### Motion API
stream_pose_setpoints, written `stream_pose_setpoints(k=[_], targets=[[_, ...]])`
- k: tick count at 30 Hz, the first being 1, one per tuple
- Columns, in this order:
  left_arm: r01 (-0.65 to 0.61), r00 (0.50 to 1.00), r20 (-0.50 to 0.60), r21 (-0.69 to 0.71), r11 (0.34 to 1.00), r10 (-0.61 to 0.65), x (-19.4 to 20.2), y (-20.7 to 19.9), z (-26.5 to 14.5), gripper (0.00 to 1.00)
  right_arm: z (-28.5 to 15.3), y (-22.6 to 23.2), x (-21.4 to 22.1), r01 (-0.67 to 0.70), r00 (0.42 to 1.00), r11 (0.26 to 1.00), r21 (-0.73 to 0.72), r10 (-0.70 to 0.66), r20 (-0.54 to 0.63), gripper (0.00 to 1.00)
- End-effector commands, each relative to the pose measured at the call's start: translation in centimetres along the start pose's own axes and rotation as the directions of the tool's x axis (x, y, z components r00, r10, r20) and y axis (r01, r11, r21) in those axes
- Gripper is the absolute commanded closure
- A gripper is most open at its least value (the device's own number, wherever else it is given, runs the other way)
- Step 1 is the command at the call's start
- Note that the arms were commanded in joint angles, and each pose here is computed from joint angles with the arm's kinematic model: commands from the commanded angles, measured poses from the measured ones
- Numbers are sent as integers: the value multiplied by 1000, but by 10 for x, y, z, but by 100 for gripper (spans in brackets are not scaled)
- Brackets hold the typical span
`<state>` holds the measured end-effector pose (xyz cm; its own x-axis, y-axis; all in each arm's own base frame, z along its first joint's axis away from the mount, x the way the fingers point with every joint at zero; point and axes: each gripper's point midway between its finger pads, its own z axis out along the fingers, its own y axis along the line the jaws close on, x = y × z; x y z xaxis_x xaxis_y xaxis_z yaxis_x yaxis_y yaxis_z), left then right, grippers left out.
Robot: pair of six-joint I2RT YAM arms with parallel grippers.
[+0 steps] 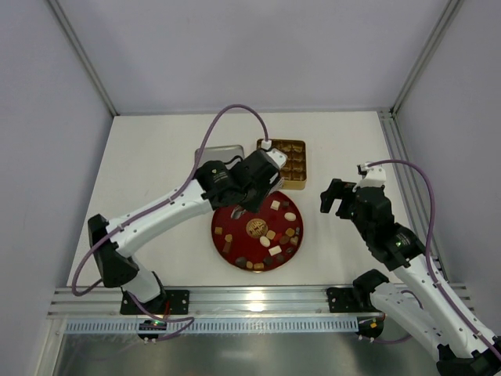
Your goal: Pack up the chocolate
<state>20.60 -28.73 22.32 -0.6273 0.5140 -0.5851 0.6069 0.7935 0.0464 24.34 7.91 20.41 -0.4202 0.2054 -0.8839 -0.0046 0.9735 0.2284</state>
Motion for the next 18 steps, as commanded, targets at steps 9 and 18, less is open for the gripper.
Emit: stream_pose_setpoints(k=[9,18], targets=[[40,975,219,-51,998,-28,-132,23,51,79,-7,5,-19,-8,999,1000,-20,9,44,0],[59,949,313,-44,997,-42,-185,29,102,78,-14,4,-24,3,999,1000,-15,-3,45,0]])
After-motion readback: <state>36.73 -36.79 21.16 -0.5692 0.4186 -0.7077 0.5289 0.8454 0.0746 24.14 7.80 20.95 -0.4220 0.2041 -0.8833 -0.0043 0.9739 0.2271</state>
